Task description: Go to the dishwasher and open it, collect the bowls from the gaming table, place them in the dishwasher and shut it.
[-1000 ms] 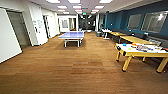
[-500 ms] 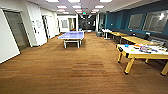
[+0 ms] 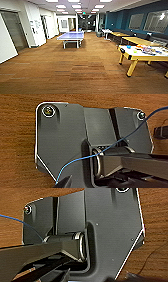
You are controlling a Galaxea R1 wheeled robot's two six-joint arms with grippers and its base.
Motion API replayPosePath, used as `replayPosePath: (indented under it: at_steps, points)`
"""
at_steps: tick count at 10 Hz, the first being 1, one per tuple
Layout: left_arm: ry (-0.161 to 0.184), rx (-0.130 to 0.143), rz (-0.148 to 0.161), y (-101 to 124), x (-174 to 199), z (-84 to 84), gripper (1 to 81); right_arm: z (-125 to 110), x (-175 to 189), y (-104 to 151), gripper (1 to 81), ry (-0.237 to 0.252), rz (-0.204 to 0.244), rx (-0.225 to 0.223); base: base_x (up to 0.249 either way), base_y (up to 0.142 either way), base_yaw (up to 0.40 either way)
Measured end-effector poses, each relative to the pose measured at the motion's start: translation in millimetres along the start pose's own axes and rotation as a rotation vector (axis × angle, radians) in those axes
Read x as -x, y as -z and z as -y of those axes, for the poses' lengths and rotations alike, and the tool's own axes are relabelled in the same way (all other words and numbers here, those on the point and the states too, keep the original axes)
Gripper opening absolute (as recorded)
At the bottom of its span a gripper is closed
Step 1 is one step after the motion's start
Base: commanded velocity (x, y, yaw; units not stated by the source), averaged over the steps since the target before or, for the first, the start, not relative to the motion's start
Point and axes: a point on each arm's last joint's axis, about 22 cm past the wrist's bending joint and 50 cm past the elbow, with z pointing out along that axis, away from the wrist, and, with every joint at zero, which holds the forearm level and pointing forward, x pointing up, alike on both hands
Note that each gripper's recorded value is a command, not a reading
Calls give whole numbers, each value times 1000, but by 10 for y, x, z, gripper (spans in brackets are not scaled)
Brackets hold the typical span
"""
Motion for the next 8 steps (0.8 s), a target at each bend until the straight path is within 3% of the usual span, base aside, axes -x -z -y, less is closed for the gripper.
replayPosePath:
  at_steps: [8]
  points:
    - [2, -1, 2, 3, 17, 8, 811, 32, 0, -6, 811, 0, 0, -4, 268, 0, 0]
